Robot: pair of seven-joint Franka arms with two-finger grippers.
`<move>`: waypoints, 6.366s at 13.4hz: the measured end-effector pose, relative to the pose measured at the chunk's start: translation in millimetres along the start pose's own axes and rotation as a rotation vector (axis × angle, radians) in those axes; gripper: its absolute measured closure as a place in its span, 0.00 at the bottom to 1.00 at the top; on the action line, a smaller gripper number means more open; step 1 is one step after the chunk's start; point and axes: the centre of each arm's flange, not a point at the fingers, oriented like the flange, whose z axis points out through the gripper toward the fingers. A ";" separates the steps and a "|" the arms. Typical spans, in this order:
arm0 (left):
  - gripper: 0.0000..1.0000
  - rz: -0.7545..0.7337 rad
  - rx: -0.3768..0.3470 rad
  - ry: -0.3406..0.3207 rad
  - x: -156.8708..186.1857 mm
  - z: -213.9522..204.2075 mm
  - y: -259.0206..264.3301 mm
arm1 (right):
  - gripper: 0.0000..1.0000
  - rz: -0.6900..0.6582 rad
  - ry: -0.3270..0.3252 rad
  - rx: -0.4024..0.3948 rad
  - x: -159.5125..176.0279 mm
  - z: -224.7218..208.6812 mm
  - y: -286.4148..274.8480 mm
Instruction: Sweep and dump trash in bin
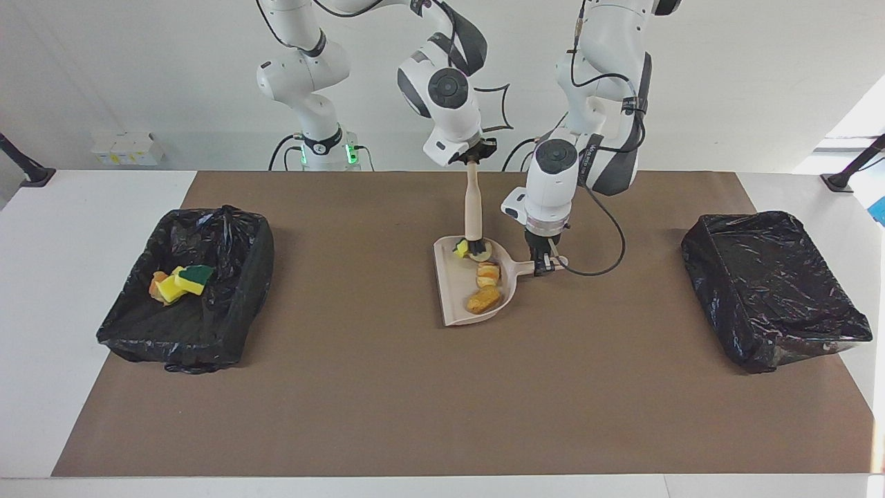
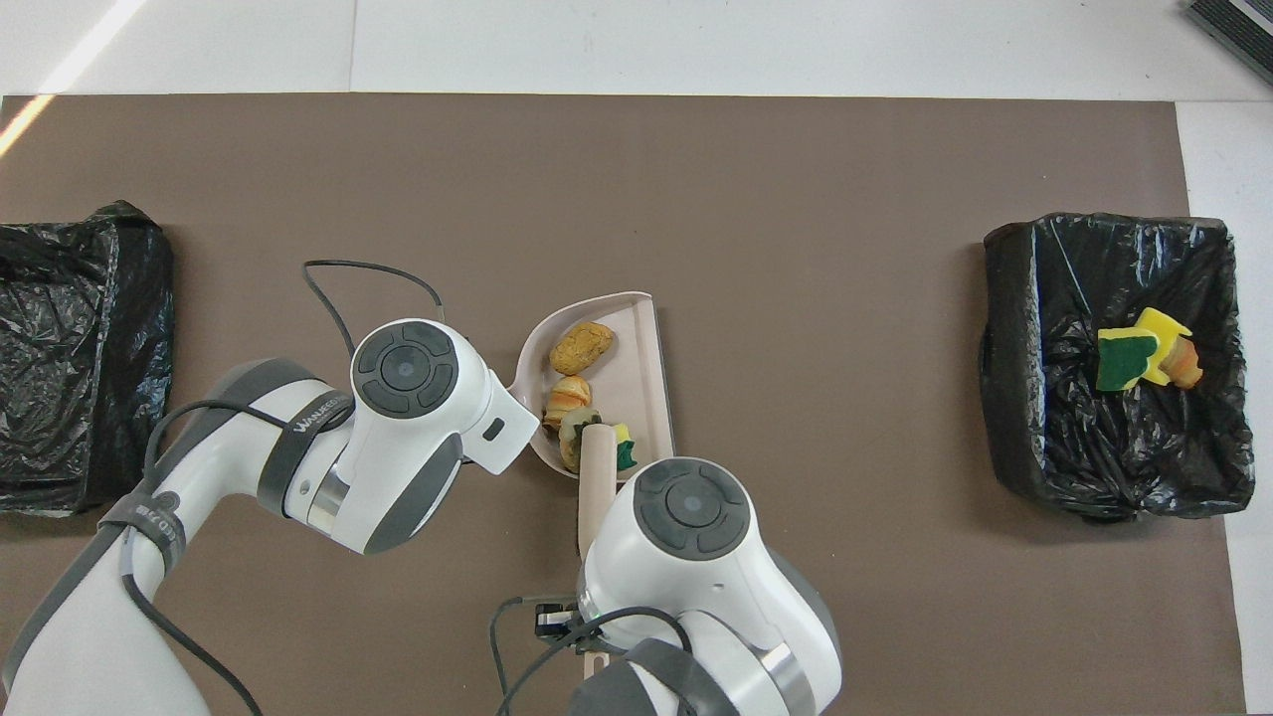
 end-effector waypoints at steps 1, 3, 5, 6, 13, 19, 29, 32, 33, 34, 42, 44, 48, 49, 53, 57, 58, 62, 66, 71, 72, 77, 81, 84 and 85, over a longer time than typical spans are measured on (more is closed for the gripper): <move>0.67 -0.006 -0.003 0.004 -0.3 0.1 -0.2 | 0.74 0.000 -0.009 0.004 6.4 -8.3 4.7; 0.67 -0.033 -0.019 0.021 -3.5 1.9 -2.2 | 0.74 -0.003 -0.045 0.004 9.0 -39.3 8.0; 0.67 -0.054 -0.025 0.028 -5.3 2.5 -3.4 | 0.74 -0.015 -0.067 0.008 4.5 -75.4 8.5; 0.67 -0.075 -0.027 0.030 -5.7 2.6 -3.6 | 0.74 -0.023 -0.067 0.013 1.8 -86.6 6.5; 0.67 -0.113 -0.029 0.033 -14.0 3.0 -9.2 | 0.74 -0.006 -0.079 -0.013 -10.7 -82.5 -4.6; 0.67 -0.077 -0.045 0.023 -67.0 -15.4 -47.8 | 0.74 0.070 -0.076 -0.084 -34.3 -60.7 -0.3; 0.67 -0.076 -0.018 0.062 -197.4 -135.5 -126.8 | 0.74 0.104 0.038 -0.013 10.8 -34.7 9.4; 0.67 -0.014 -0.023 0.059 -278.0 -151.8 -138.3 | 0.74 0.046 0.074 -0.091 30.8 2.0 3.3; 0.67 0.004 -0.026 0.059 -311.1 -150.8 -139.4 | 0.74 0.030 0.075 -0.119 35.7 16.9 0.5; 0.67 0.021 -0.028 0.059 -343.4 -148.6 -138.7 | 0.74 0.016 0.070 -0.140 38.5 28.7 -1.6; 0.67 -0.128 -0.106 -0.075 -523.8 -194.5 -98.2 | 0.74 -0.002 0.064 -0.191 48.8 46.5 2.8; 0.67 -0.193 -0.090 -0.090 -566.7 -205.5 -82.4 | 0.74 0.008 0.060 -0.192 52.1 50.5 4.0; 0.67 -0.129 -0.005 -0.133 -581.7 -213.3 -87.6 | 0.74 0.019 0.064 -0.184 58.4 51.2 7.4; 0.67 -0.077 0.018 -0.151 -584.0 -211.6 -92.6 | 0.74 0.025 0.062 -0.183 61.1 51.2 9.9; 0.67 0.063 0.051 -0.303 -596.4 -158.5 -121.4 | 0.35 0.042 0.064 -0.159 82.0 36.4 25.4; 0.67 0.229 -0.027 -0.565 -570.4 -117.5 -140.1 | 0.00 0.064 0.091 -0.125 94.3 -3.9 29.9; 0.67 0.227 -0.034 -0.655 -550.8 -117.0 -143.0 | 0.00 0.067 0.115 -0.119 97.9 -17.8 33.1; 0.67 0.228 -0.056 -0.959 -490.1 -123.8 -124.8 | 0.00 0.049 0.301 -0.270 115.0 -69.7 68.1; 0.67 0.196 -0.009 -1.126 -493.6 -177.8 -108.8 | 0.00 0.058 0.375 -0.279 148.4 -142.2 160.4; 0.67 0.161 0.038 -1.159 -497.6 -217.4 -93.0 | 0.00 0.100 0.485 -0.255 138.1 -235.5 231.1; 0.67 0.170 0.047 -1.148 -489.1 -216.2 -95.2 | 0.00 0.102 0.494 -0.257 127.2 -252.0 235.1; 0.67 0.108 0.092 -0.798 -432.9 -191.5 -100.9 | 0.00 0.135 0.521 -0.261 91.2 -296.9 251.0; 0.67 0.031 0.081 -0.488 -398.1 -167.1 -99.1 | 0.00 0.155 0.532 -0.254 80.9 -319.8 258.9; 0.67 -0.070 0.056 -0.311 -357.2 -149.2 -96.5 | 0.00 0.153 0.525 -0.258 68.9 -337.5 264.2; 0.67 -0.136 0.036 -0.295 -342.1 -145.0 -93.9 | 0.00 0.146 0.510 -0.264 65.5 -342.4 274.5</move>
